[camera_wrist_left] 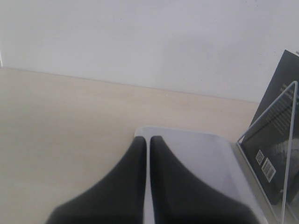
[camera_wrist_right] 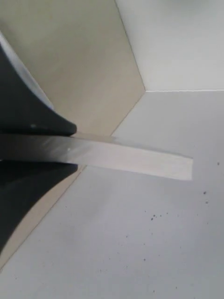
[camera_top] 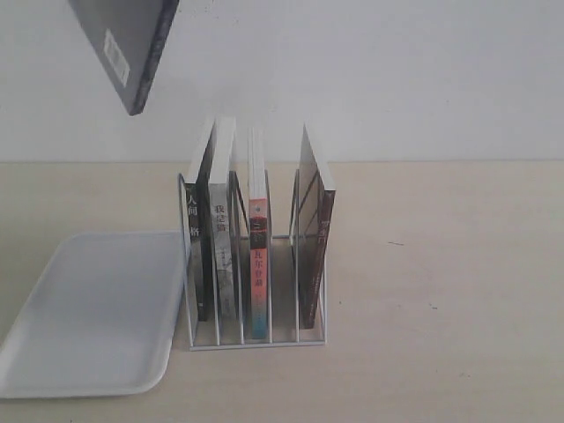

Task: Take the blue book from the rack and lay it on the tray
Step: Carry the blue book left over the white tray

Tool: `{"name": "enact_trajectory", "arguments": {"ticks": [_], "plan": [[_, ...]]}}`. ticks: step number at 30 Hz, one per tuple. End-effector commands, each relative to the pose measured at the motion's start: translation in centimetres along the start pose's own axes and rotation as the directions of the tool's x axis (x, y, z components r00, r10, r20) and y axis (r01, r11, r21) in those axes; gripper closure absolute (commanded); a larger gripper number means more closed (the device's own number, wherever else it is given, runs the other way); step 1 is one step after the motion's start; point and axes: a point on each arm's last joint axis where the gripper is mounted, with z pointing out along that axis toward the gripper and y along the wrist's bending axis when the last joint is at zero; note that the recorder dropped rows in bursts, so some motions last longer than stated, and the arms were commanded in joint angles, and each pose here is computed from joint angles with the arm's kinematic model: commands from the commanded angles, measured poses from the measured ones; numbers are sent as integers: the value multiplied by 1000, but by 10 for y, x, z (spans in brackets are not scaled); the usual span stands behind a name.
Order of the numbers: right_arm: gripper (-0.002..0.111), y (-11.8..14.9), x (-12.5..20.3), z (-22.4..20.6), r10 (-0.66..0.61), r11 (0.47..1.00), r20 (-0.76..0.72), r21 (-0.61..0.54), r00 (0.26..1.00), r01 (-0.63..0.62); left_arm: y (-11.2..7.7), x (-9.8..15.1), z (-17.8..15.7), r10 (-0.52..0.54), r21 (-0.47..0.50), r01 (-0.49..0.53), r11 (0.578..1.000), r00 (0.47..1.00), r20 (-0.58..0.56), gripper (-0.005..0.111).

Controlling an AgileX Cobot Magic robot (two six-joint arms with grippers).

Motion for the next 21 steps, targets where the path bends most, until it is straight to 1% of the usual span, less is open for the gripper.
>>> {"name": "enact_trajectory", "arguments": {"ticks": [1,2,8,15,21], "plan": [[108,17,4,21,-104,994,21,-27,994,104,0,-2,0,-18,0,18,1000,1000,8,103],[108,20,8,31,-109,993,14,-33,994,110,0,-2,0,-18,0,18,1000,1000,8,103],[108,29,17,53,-115,992,13,-53,993,115,0,-2,0,-18,0,18,1000,1000,8,103],[108,33,25,65,-132,990,-14,-59,991,131,0,-2,0,-18,0,18,1000,1000,8,103],[108,37,34,78,-223,973,-40,-69,974,220,0,-2,0,-18,0,18,1000,1000,8,103]]}}
